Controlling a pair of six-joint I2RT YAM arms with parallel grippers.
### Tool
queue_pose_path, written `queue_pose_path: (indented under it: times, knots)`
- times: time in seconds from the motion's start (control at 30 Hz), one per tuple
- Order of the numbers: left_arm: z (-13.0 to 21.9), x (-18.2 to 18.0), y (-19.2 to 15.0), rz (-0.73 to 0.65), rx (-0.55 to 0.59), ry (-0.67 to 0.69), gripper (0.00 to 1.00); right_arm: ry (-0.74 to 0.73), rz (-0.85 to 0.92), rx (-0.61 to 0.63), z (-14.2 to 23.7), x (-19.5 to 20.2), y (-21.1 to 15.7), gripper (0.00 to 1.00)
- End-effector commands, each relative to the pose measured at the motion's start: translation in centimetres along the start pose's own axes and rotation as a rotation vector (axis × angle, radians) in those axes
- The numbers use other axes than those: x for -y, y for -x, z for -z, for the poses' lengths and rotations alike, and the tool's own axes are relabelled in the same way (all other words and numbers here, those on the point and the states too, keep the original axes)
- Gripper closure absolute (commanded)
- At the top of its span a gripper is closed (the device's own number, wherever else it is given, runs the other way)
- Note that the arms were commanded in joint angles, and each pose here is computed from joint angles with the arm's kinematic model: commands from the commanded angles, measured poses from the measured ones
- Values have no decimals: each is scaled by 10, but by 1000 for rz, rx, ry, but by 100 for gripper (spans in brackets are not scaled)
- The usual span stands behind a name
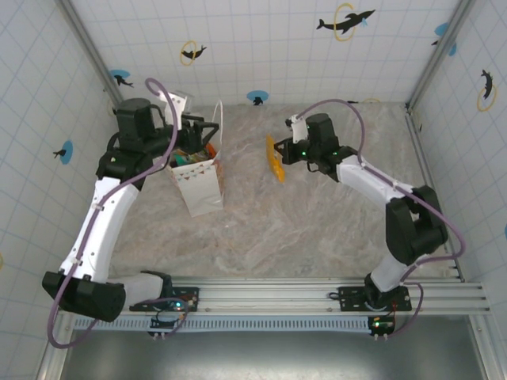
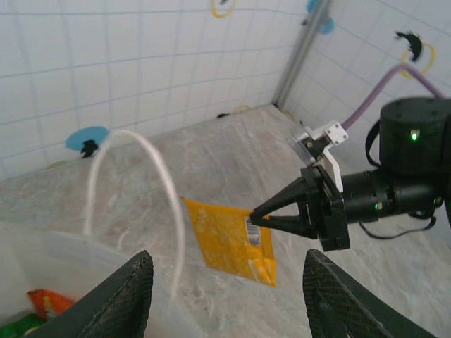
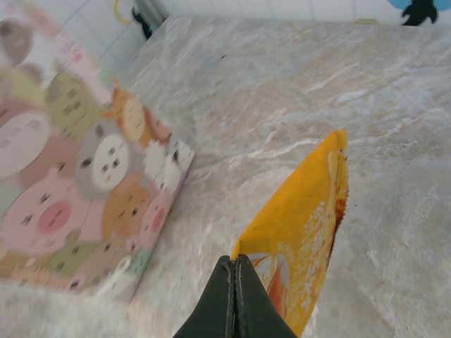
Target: Place the snacks into the paper bag
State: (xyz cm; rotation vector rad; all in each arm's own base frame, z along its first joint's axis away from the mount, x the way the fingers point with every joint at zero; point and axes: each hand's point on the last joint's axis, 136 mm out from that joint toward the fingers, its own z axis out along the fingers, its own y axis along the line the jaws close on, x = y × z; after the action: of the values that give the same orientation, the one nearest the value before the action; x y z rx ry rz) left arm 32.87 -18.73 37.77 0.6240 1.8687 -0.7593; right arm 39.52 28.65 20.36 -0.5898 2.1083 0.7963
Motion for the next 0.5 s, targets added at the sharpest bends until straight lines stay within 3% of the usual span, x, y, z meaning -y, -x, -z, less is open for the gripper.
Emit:
queue_pose_path:
  times: [0.0,0.3,0.47]
  knots:
    - [-2,30,-1,-150,-35,-95,41,26,254,-54,33,-19,-8,100]
    - [-18,98,-46,-358,-95,-362,34,248,590,-62,103,-76,-17,100]
    - [-24,119,-79,-417,-134,-494,35,300,649,-49,123,-94,-22,100]
